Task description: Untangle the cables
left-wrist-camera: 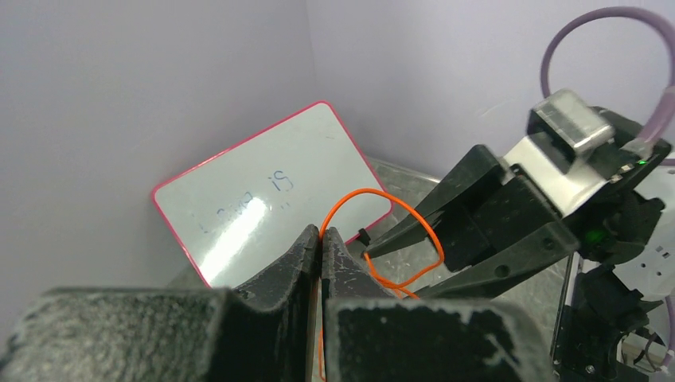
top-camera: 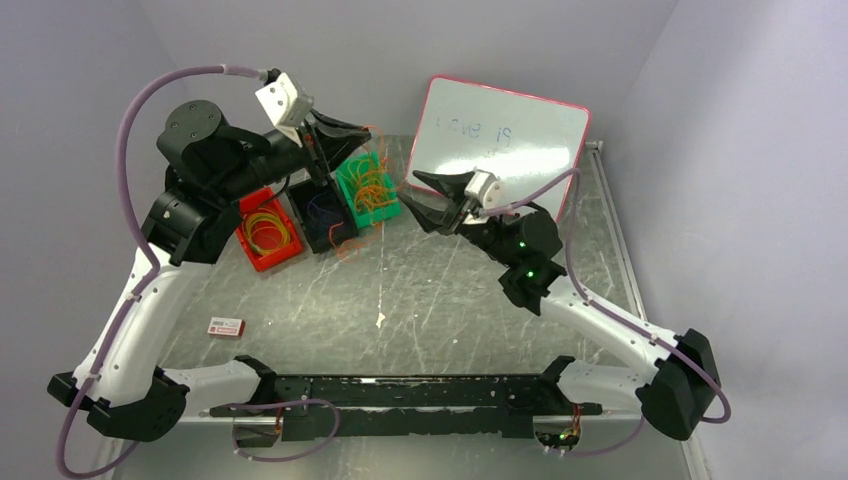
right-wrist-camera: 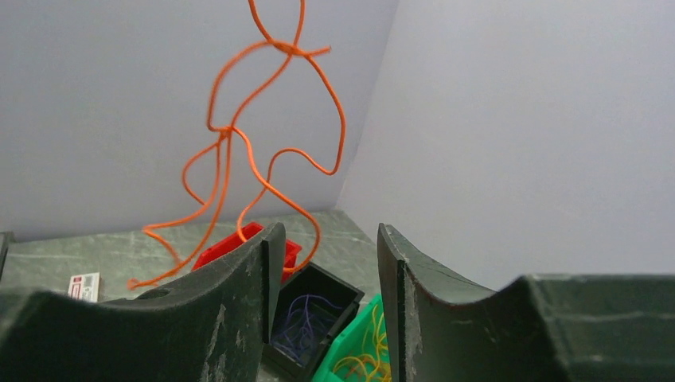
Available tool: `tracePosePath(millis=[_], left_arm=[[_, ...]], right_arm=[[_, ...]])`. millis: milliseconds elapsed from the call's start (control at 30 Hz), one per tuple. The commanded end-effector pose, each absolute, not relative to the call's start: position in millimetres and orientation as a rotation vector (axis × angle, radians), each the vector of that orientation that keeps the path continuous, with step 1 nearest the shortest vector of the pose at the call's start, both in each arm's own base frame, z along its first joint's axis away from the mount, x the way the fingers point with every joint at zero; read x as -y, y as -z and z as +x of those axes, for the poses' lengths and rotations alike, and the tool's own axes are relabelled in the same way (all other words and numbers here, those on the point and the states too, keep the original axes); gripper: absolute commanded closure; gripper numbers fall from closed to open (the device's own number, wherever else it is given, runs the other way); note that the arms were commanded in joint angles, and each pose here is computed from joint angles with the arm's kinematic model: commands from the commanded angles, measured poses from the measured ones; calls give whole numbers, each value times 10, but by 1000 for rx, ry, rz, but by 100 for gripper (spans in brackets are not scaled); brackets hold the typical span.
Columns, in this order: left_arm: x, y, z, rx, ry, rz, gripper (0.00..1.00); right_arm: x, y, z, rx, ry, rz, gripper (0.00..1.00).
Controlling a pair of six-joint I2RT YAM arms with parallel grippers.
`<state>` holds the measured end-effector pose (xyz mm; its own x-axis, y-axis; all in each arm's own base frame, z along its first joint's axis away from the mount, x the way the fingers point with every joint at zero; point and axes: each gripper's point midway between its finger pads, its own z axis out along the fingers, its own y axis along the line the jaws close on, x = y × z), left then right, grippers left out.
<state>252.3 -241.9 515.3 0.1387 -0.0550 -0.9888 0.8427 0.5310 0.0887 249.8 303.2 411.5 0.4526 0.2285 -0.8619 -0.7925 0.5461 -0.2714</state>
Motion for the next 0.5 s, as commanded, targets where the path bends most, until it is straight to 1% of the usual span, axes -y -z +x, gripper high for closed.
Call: tracePosePath(millis=[0,167,267,333,467], left_arm=[[2466,-5207,2478,-1227,789,818,93],[2476,-5207,2454,-1221,802,825,93],[2478,-5195,2457,-1223,806,821,93],[2478,-5191,2456,-1224,807,820,93],[2469,-5171,2468,-1233,802,813,93]], right_arm=[[-3098,-4202,2551,-834,-695,-754,49],[-3179,-4205,2632,-823,-696,-750,48],[-3252,-4202,2608,-811,-733,-766,54],[-3276,-4204,2602,-807,-756,-766,63],[-3284,-4223,2580,-811,-790,-750,89]])
